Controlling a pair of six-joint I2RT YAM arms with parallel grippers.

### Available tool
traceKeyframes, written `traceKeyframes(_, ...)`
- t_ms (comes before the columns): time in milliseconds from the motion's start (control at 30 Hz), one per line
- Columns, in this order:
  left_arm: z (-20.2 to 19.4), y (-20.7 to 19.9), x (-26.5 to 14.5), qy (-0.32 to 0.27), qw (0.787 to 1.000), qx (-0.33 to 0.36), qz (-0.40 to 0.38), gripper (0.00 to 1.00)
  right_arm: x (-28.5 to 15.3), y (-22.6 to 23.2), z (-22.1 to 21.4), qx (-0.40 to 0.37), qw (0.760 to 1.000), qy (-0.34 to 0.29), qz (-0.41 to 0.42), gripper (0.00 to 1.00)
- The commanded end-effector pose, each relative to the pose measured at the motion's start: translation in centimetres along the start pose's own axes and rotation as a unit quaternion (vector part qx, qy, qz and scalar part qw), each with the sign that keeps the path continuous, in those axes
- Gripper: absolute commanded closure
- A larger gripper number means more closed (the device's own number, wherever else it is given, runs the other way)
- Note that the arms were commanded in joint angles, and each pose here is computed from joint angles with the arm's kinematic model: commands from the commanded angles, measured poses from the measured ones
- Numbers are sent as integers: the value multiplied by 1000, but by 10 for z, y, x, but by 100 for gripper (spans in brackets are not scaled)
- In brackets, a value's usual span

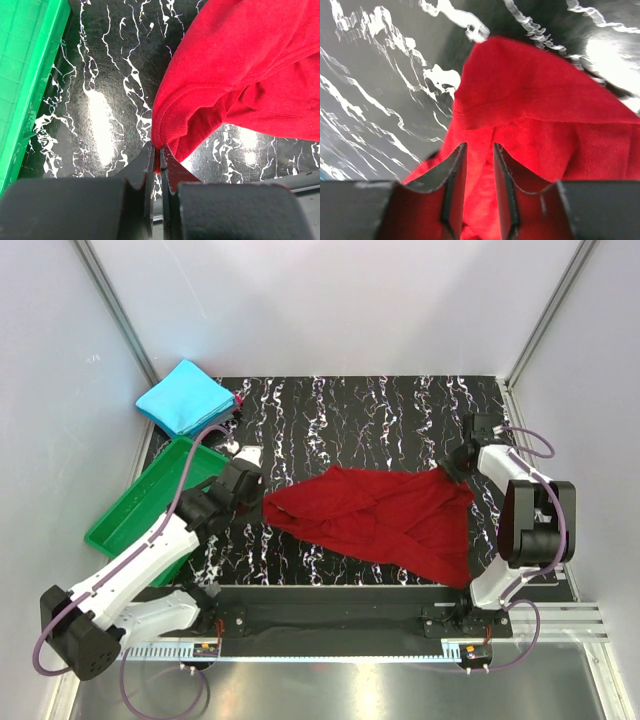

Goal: Fold and stack the t-shirts
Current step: Flatten the tshirt out

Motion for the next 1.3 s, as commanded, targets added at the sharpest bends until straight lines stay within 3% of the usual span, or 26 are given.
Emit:
traceKeyframes(0,0,0,-6,-14,1000,8,-12,100,3,14,-8,-100,990,22,101,66)
traceKeyframes(200,-2,2,-2,-16,1000,18,-7,100,-12,12,-8,-130,980,-17,151,69)
traceKeyframes(433,0,0,-3,-21,999,26,-19,100,39,1,-22,-161,979,28,122,68)
traceKeyframes(633,-2,1,-3,-22,999,28,-20,100,39,-15,16,-124,988,-92,-15,68)
traceKeyframes(767,-3,2,-3,-21,999,30,-18,100,12,-7,41,-123,979,-160,-26,64)
traceKeyframes(1067,-2,3,-4,-26,999,27,-15,100,10,-8,76,-158,957,-205,-133,62)
traceKeyframes(1167,-3,2,-4,-25,999,25,-18,100,-10,2,79,-105,968,-182,-135,57)
traceKeyframes(1267,-3,2,-5,-26,999,27,-19,100,-29,4,71,12,981,-145,-126,50)
Point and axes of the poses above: each gripper's point midway between its finger pads, its own x axis out along the fingers, its own y axis along the line the jaws close on, z = x × y, the point moved 6 cm from there along -x, back along the fingers, and after that the axes turned 6 degrees about x, right-handed, at the moved point
